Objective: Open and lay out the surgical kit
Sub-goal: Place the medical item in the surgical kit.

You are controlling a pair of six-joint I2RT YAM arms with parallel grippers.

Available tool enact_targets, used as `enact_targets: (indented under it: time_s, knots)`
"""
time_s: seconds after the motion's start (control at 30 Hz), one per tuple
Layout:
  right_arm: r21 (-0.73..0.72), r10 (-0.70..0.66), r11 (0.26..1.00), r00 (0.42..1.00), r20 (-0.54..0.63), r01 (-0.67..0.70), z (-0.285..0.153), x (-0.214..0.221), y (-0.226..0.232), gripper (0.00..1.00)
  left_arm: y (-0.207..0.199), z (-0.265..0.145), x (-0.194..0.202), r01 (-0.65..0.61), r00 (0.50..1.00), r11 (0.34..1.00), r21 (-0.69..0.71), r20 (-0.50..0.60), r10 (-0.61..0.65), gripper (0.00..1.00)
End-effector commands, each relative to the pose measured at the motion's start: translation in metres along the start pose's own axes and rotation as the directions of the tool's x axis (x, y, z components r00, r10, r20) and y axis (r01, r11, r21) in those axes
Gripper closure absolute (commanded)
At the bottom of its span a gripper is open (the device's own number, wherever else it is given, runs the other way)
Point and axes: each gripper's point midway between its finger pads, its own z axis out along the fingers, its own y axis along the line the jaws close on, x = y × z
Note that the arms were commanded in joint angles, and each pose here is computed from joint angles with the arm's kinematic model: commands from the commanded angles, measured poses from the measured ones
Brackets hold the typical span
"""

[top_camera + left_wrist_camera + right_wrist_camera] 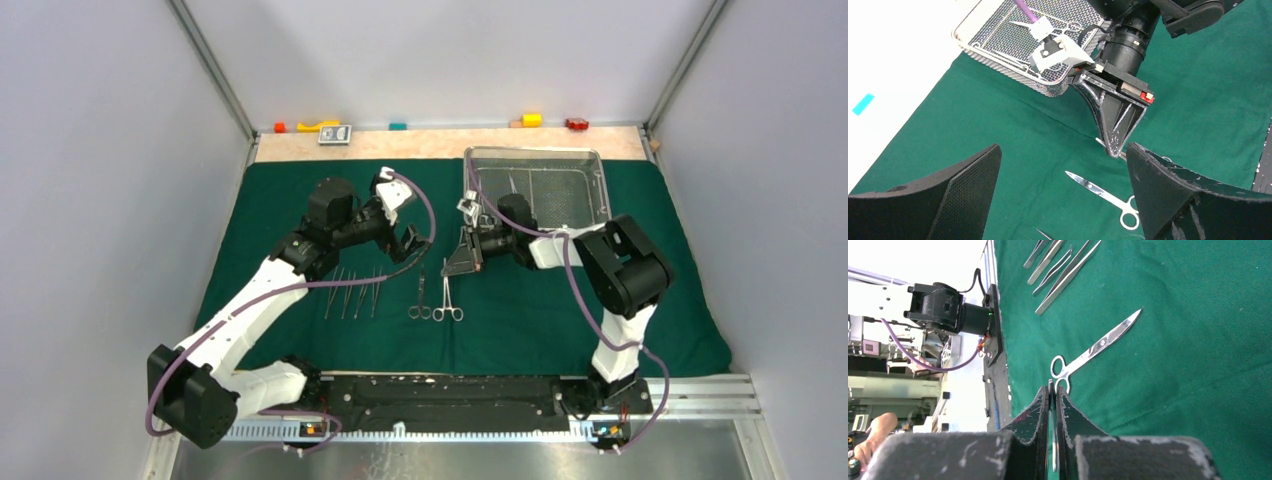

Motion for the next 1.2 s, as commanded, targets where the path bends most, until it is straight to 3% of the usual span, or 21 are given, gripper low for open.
enact_targets:
  time_s: [0.0, 0.97, 1.17]
  knots:
    - [-0.055, -0.080, 0.995, 0.997, 0.021, 0.081, 0.008, -0.020, 0.010, 1.00, -0.001, -0.002, -0.015, -0.013, 0.998, 1.000, 0.012, 0.057, 0.012, 0.01]
    - [0.008, -0.060, 0.998, 0.998, 0.013, 0.060, 0.001, -0.016, -0.026, 1.00, -0.011, 0.001, -0.016, -0.008, 0.998, 0.998, 0.070, 0.070, 0.003, 0.01]
    - [0.021, -0.052, 0.998, 0.999, 0.015, 0.052, -0.001, -0.013, -0.031, 0.93, -0.013, 0.001, -0.015, -0.008, 0.998, 0.997, 0.078, 0.069, 0.002, 0.01]
